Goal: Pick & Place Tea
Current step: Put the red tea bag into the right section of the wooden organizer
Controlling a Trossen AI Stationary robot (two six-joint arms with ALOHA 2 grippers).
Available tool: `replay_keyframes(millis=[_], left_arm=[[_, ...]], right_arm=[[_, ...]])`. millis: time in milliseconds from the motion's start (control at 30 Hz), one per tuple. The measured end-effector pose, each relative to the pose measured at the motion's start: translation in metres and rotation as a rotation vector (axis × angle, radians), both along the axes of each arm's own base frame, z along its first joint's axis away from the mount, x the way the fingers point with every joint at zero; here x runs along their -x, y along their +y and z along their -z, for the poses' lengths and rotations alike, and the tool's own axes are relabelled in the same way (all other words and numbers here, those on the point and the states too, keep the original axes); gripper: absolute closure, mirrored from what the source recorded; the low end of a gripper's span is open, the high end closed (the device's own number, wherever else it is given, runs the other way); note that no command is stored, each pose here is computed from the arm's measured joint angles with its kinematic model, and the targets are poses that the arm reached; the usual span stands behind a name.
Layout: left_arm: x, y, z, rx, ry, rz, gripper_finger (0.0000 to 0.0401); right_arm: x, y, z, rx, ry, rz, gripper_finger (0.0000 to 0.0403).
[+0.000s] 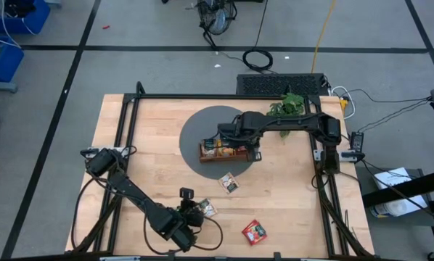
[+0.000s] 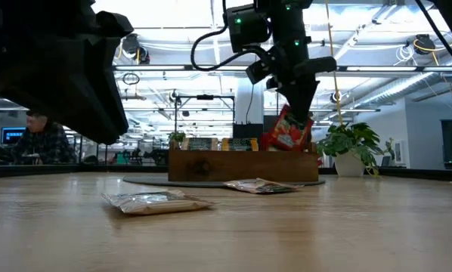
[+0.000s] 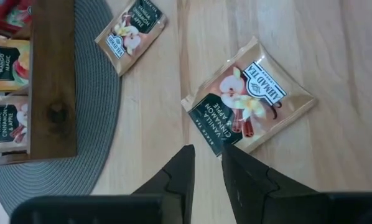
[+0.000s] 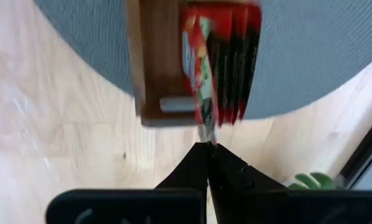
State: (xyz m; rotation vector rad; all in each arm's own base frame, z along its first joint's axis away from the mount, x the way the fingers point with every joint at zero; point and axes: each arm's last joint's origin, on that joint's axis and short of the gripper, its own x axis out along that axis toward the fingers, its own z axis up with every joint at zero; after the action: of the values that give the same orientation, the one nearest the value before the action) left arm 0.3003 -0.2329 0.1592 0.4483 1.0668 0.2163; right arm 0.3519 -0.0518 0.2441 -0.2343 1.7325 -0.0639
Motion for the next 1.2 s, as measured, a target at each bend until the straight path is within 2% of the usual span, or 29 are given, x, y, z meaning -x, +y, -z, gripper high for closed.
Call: replay_keyframes(millis=[400,533,700,900,1067,1200], left_arm=[[-0.001,0.002,0.0,0.005,-0.004,-0.012,0.0313],[-0.001,0.002,0.0,0.004,-0.003,-0.009,0.0313],[-0.002,0.002,0.0,-0.002,0.001,0.003,0.0313],[0.0,0.001,0.0,-0.012,0.012,0.013,0.0313],[0.012,-0.009,0.0,-0.026,0.014,0.022,0.0313],[0.02,-0.014,0.0,-0.05,0.003,0.016,0.0313]], right_arm=[[-0.006,0.0,0.001,-0.023,-0.058,-0.008,0.0403],[-0.006,0.001,0.001,0.009,-0.05,-0.022,0.0403],[-0.005,0.014,-0.013,0.025,-0.012,-0.069,0.0403],[-0.024,0.023,-0.01,0.012,0.091,-0.091,0.0403],[-0.047,0.029,0.009,0.023,0.108,-0.122,0.0403],[-0.051,0.027,0.012,0.036,0.105,-0.12,0.0403]])
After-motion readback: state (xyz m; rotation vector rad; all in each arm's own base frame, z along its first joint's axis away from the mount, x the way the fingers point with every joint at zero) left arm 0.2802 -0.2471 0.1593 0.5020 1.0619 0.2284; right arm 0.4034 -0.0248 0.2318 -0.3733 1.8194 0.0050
